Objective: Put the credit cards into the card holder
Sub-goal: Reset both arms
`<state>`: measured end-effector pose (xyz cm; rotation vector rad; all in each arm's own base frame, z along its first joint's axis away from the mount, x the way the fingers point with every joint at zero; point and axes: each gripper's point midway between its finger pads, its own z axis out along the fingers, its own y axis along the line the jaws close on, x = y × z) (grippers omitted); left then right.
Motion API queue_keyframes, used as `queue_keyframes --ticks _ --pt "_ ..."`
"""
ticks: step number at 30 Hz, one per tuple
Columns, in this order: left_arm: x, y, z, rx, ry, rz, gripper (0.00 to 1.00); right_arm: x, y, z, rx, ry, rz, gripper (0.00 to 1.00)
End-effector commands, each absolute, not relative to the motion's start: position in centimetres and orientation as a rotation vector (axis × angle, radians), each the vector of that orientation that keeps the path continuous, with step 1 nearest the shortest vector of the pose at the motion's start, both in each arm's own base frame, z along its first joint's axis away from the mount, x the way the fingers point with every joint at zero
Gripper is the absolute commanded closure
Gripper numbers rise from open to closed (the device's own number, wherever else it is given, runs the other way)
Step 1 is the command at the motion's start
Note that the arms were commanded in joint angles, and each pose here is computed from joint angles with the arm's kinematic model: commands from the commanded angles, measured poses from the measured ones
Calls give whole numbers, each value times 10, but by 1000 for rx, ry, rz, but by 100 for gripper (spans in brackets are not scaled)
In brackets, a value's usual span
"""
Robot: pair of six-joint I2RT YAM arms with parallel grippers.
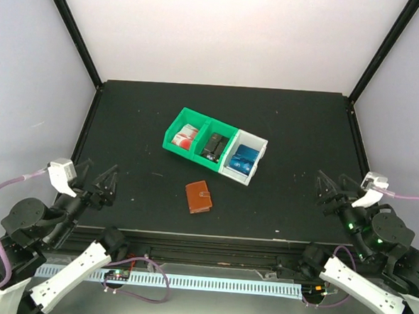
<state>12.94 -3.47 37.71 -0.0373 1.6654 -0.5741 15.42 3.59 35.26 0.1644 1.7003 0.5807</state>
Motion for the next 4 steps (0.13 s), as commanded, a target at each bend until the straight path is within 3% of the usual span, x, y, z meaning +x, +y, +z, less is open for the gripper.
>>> queue_keyframes --ticks 1,4 --pt "123 -21 377 -12 1667 -484 1 152 25 349 171 1713 524 8" --pt "124 -16 375 -51 1676 -468 1 153 27 347 169 1716 524 8"
